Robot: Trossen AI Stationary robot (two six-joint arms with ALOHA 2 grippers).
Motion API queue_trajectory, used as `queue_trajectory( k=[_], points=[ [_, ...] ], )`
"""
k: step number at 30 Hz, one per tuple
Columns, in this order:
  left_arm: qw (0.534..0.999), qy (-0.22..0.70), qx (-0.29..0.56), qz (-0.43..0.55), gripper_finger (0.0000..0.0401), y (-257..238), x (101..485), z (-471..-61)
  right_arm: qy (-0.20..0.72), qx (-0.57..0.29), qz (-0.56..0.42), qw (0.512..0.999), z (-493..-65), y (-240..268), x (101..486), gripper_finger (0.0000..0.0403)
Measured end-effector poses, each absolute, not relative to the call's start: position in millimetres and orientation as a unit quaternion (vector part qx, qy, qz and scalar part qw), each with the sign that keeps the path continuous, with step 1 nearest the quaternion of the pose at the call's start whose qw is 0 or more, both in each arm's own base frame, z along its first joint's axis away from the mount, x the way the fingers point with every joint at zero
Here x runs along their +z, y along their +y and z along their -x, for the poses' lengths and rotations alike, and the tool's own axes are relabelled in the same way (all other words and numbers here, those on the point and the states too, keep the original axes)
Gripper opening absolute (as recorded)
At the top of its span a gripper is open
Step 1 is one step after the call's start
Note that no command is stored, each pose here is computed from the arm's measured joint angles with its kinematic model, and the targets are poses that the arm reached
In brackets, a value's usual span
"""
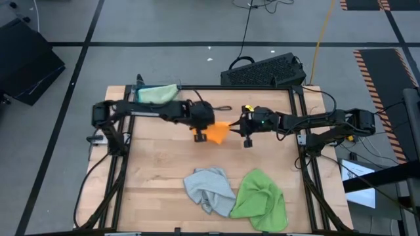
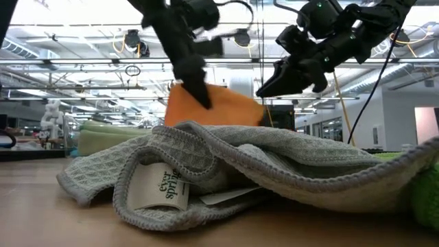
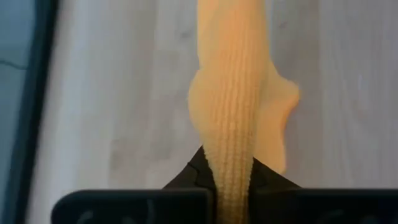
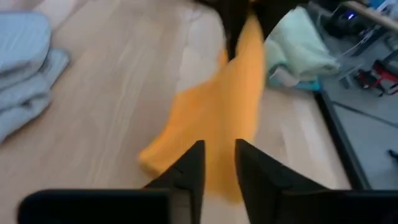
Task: Fold microfiber towels
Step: Stack the orange microfiber cloth on top of the light green microfiber cloth
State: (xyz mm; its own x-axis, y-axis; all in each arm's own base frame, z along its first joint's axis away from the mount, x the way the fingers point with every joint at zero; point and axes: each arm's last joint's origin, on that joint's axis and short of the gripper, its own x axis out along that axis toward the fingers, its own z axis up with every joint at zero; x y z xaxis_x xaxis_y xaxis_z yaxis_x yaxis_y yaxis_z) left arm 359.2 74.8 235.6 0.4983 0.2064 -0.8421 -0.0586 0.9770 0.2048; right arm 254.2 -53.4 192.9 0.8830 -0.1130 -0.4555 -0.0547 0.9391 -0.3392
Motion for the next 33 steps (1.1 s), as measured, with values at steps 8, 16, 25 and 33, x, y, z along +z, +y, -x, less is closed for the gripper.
queue_trajectory(
  k=[8,16,25,33],
  points=[
    [0.834,0.515,0.199,-0.007,0.0008,110,292,-290,0.219,-0.029,0.186,0.957,-255,-58,198,0.0145],
    [0.776,0.532,0.327,0.084,0.0006,144,311,-234,0.217,-0.025,0.198,0.955,-252,-58,191,0.0145],
    [0.758,0.552,0.326,0.119,0.0006,177,309,-206,0.216,-0.024,0.205,0.954,-247,-57,184,0.0144],
    [0.727,0.585,0.323,0.157,0.0008,208,293,-186,0.202,-0.026,0.211,0.956,-248,-57,186,0.0144]
  ],
)
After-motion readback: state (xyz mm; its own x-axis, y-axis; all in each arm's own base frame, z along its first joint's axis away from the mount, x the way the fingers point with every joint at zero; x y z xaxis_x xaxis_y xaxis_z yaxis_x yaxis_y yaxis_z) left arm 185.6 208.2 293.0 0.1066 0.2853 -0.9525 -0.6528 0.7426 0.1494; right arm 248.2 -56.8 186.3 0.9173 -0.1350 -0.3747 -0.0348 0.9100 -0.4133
